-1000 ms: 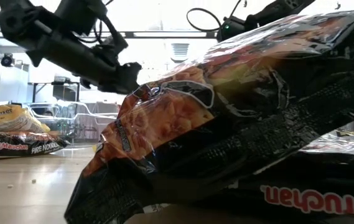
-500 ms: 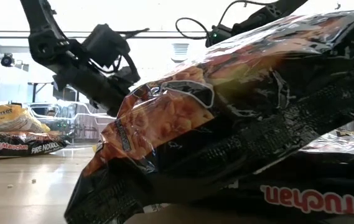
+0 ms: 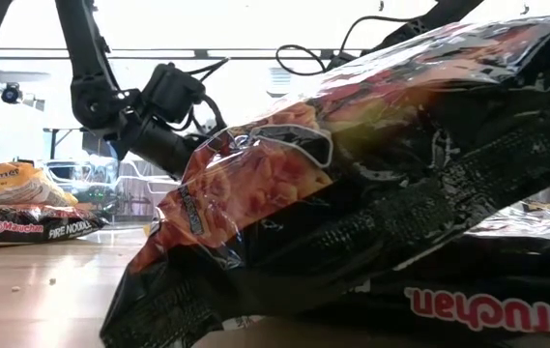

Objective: Sort Maruchan noodles
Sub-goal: Put the black noodle pack into the top right transparent bin

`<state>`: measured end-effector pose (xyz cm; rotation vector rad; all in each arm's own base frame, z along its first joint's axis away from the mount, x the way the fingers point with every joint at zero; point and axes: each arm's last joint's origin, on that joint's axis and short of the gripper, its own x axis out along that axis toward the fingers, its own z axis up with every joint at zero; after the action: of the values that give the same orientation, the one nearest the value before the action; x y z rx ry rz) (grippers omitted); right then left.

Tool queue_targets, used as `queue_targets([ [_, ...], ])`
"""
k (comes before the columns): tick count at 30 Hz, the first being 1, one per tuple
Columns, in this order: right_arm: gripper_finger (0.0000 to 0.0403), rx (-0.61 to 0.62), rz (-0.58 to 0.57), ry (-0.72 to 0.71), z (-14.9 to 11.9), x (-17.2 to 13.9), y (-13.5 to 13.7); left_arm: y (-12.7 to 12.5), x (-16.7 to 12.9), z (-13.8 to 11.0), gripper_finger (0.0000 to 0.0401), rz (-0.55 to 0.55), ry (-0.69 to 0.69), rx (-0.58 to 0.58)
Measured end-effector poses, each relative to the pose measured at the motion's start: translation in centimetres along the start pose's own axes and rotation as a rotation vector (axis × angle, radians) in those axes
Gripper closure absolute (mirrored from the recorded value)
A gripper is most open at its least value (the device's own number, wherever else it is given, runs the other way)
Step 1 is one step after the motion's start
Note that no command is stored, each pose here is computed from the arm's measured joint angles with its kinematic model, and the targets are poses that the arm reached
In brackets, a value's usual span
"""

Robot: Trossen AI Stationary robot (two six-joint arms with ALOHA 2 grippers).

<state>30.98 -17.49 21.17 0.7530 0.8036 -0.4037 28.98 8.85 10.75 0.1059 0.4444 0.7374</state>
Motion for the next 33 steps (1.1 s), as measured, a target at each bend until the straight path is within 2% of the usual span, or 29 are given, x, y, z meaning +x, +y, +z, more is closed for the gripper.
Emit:
queue_targets([
  [13, 0.0179, 0.156, -0.007, -0.039, 0.2, 1.3, -0.2, -0.4, 2.4, 0.3, 0.0279, -0.057, 0.0, 0.084],
  [23, 0.0179, 0.186, -0.024, 0.005, -0.5, 3.0, -0.5, -0.5, 3.3, -0.9, 0.0279, -0.046, 0.024, 0.088],
  [33, 0.0179, 0.171, 0.001, -0.029, -0.5, 4.2, 0.2, -0.2, 3.1, -1.6, 0.0279, -0.042, 0.042, 0.089],
])
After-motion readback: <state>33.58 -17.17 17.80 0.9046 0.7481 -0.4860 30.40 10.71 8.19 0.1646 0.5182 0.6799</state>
